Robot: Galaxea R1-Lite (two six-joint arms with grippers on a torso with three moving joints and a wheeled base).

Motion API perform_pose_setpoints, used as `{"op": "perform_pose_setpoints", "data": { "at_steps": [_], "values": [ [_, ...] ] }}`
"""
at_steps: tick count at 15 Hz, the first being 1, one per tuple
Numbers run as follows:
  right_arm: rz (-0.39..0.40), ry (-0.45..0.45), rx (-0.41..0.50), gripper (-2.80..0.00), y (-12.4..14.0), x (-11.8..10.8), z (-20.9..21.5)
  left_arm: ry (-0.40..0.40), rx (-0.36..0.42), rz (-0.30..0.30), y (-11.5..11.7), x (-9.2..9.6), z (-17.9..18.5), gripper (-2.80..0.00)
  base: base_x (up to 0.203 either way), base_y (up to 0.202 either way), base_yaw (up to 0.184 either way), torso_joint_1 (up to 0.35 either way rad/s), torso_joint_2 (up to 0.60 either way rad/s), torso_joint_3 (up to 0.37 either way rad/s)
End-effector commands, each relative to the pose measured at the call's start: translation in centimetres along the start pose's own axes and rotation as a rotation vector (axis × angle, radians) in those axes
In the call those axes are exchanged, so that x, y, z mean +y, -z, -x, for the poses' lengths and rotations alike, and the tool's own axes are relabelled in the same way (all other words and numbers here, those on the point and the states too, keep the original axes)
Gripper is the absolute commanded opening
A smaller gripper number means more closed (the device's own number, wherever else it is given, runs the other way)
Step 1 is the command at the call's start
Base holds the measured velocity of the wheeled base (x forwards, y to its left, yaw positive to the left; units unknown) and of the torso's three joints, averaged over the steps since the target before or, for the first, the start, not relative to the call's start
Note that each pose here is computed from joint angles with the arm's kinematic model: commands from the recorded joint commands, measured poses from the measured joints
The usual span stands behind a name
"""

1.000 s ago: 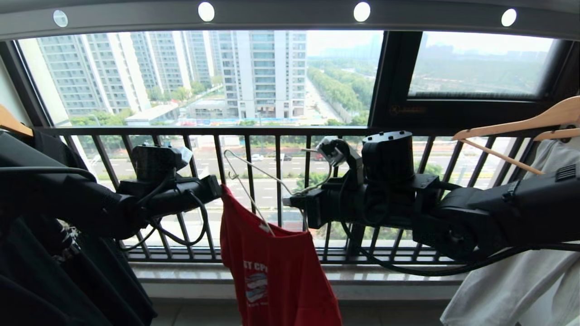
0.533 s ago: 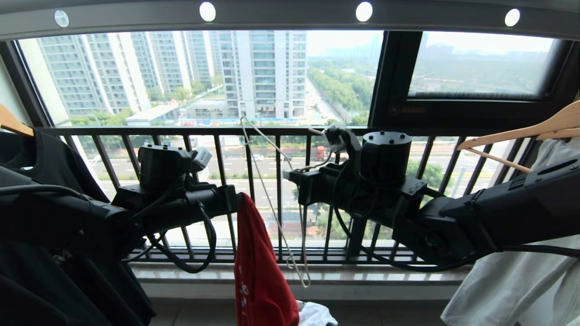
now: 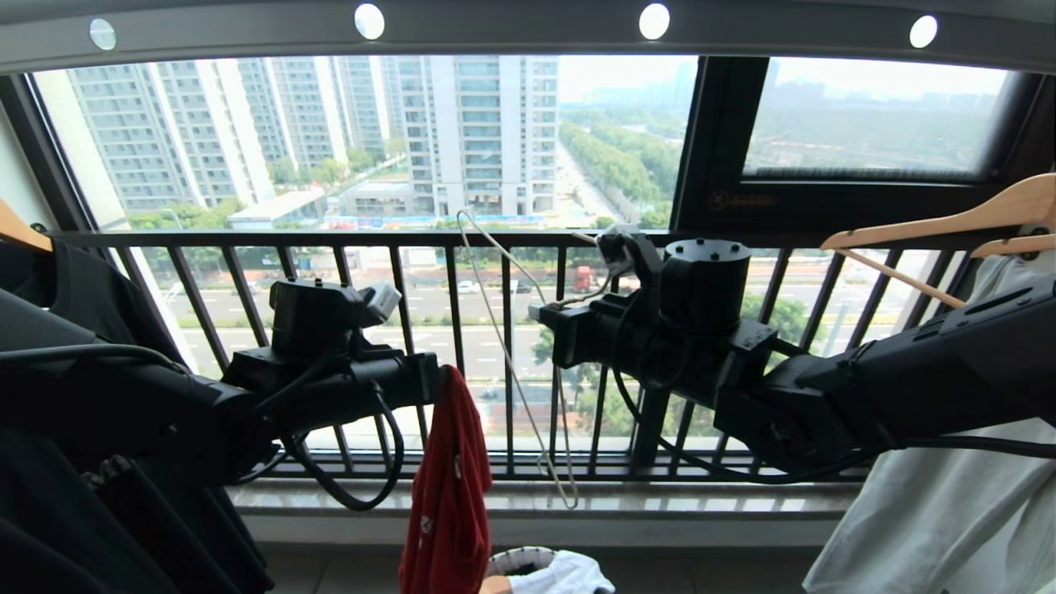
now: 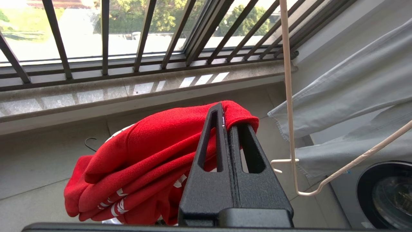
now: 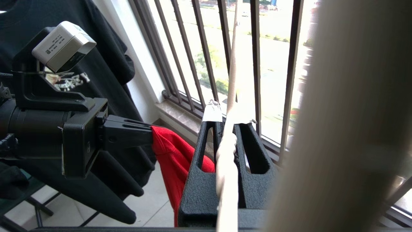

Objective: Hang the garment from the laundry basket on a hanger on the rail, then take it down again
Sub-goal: Put clothes in the basket

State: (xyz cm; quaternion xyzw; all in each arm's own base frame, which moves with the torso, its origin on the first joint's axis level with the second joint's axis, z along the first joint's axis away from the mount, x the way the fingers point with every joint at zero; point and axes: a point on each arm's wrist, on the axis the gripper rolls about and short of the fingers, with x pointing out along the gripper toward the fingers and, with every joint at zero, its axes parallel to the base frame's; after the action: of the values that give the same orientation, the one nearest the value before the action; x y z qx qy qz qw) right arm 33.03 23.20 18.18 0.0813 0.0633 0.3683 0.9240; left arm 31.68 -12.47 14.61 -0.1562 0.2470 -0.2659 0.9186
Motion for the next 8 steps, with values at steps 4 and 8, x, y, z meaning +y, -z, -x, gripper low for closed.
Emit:
{"op": "perform_pose_setpoints", "data": {
  "at_steps": [4, 8],
  "values": [
    [0.04, 0.05, -0.035, -2.8, -1.3, -1.5, 0.8, -0.075, 0.119, -0.147, 3.2, 3.1, -4.2, -2.8, 0.0, 0.0, 0.0, 0.0, 0.0, 0.0],
    [0.043, 0.046, -0.06, -2.8, -2.3, -1.2, 1.5, -0.121, 0.219, -0.28, 6.3, 5.0, -7.9, -2.8, 0.0, 0.0, 0.0, 0.0, 0.0, 0.0]
  ]
}}
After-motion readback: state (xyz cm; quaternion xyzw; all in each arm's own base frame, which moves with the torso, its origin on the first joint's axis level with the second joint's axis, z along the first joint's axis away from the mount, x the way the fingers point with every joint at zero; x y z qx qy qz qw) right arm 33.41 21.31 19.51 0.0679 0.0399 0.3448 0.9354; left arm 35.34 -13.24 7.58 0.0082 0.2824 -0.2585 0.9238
